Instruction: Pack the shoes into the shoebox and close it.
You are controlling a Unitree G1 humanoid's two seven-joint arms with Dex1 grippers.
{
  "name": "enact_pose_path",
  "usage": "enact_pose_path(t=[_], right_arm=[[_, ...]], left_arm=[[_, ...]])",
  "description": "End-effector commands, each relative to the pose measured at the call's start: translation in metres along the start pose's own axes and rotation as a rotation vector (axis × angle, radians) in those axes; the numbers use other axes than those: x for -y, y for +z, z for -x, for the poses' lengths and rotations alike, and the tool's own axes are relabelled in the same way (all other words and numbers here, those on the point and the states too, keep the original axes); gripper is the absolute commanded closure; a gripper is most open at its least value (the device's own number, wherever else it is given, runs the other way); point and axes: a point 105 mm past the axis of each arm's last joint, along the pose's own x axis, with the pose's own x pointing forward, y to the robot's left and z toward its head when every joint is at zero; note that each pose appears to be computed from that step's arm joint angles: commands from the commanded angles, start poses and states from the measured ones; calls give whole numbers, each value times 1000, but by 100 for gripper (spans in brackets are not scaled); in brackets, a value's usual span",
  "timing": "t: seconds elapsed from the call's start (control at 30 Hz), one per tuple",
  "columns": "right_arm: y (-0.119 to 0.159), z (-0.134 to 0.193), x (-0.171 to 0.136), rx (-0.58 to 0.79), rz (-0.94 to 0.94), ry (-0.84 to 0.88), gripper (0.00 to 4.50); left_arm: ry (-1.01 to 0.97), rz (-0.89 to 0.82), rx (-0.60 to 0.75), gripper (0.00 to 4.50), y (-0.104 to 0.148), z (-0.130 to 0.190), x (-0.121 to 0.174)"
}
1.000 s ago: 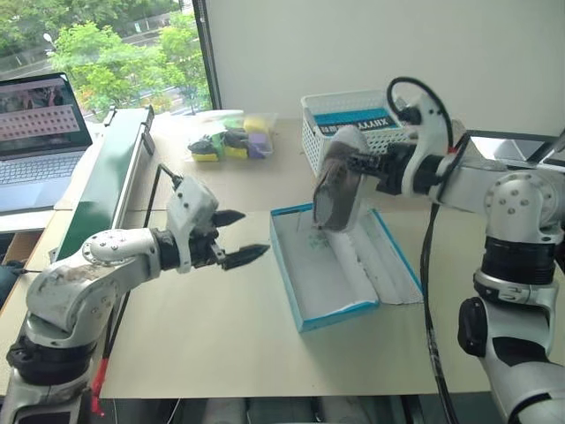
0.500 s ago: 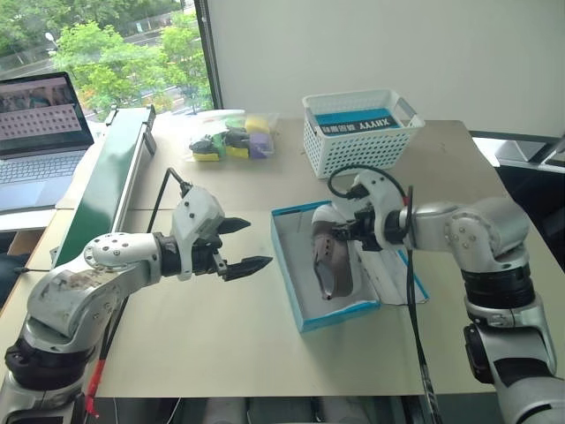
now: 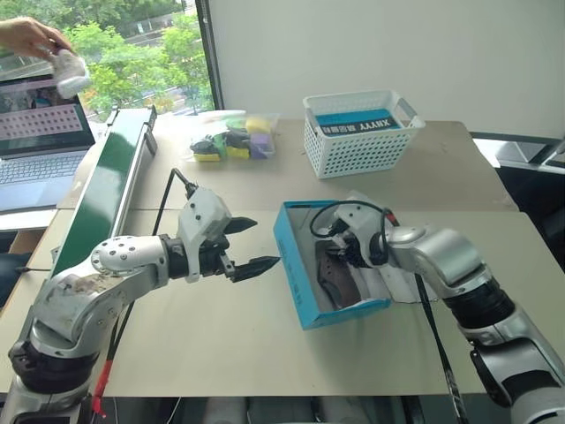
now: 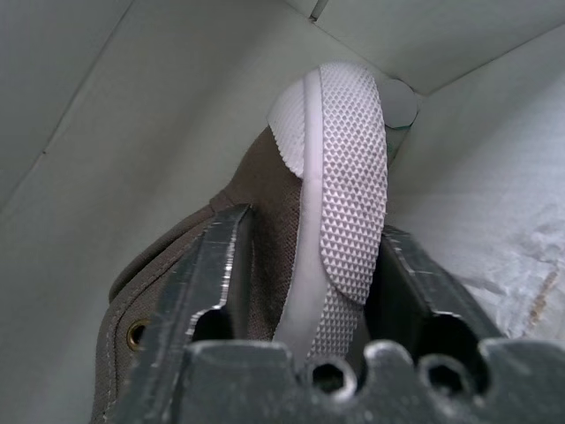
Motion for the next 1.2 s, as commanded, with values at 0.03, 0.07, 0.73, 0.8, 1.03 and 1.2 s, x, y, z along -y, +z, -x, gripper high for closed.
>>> enact_pose_path(t=[0.03,0.07,0.73,0.8,1.03,1.2], right_arm=[[13,6,5,33,52,-47,84],[21,10,7,51,75,-60,46],[145,99,5,592,51,91,6],[153,106,-3,702,21,163,6],[128,87,-18,726,-6,224,6],[125,78,-28,734,-19,249,6]], left_arm=[[2,-39,30,0,10,3,4],[5,-37,29,0,10,3,4],[445,-56,11,0,8,17,-73],[646,-8,23,0,5,29,-101],[1223,96,47,0,-17,81,-138],[1389,110,38,0,-28,105,-143]])
